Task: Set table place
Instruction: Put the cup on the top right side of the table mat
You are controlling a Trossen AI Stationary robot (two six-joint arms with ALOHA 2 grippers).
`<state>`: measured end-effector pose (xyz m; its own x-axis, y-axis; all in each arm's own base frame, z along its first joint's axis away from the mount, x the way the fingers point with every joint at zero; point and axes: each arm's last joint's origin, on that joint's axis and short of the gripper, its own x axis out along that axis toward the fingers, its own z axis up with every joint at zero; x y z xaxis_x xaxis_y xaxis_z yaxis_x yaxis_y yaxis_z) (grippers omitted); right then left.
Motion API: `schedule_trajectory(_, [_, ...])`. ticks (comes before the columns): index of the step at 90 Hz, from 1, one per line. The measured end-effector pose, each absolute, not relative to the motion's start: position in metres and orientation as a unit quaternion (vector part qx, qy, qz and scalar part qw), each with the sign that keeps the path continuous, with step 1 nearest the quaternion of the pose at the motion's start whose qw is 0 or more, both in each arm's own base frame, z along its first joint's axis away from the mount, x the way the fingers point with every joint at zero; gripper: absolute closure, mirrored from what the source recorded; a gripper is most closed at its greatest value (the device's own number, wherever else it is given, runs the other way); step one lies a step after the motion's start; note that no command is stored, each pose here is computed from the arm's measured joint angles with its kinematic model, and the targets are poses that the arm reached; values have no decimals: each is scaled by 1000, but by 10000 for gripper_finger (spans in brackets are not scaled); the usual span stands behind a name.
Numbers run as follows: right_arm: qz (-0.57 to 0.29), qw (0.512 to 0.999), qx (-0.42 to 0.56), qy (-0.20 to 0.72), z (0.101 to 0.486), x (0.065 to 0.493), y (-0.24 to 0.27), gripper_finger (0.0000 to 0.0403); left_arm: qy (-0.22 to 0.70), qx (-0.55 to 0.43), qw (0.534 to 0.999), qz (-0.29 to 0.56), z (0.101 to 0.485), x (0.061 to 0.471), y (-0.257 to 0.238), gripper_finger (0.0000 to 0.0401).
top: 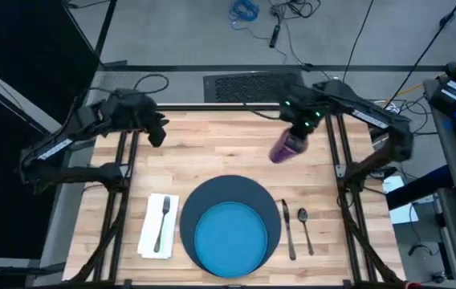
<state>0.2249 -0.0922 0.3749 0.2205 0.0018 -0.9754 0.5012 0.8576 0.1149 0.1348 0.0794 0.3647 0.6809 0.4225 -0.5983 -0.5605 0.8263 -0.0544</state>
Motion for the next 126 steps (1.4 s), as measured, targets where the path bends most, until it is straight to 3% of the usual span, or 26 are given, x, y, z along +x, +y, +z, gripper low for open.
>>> schedule_trajectory(19, [-163, 756, 216, 596, 325, 209, -87, 403, 175, -128, 966, 139, 341, 150, 66, 307])
schedule_trajectory(39, [-143, 742, 238, 610, 284, 206, -87, 403, 121, -108, 985, 58, 302, 177, 54, 307])
schedule_trajectory(92, [-123, 752, 229, 606, 263, 223, -69, 403, 148, -75, 984, 72, 261, 219, 47, 307])
schedule_trajectory(126, [-132, 742, 239, 613, 260, 224, -70, 403, 123, -58, 988, 72, 263, 226, 42, 307])
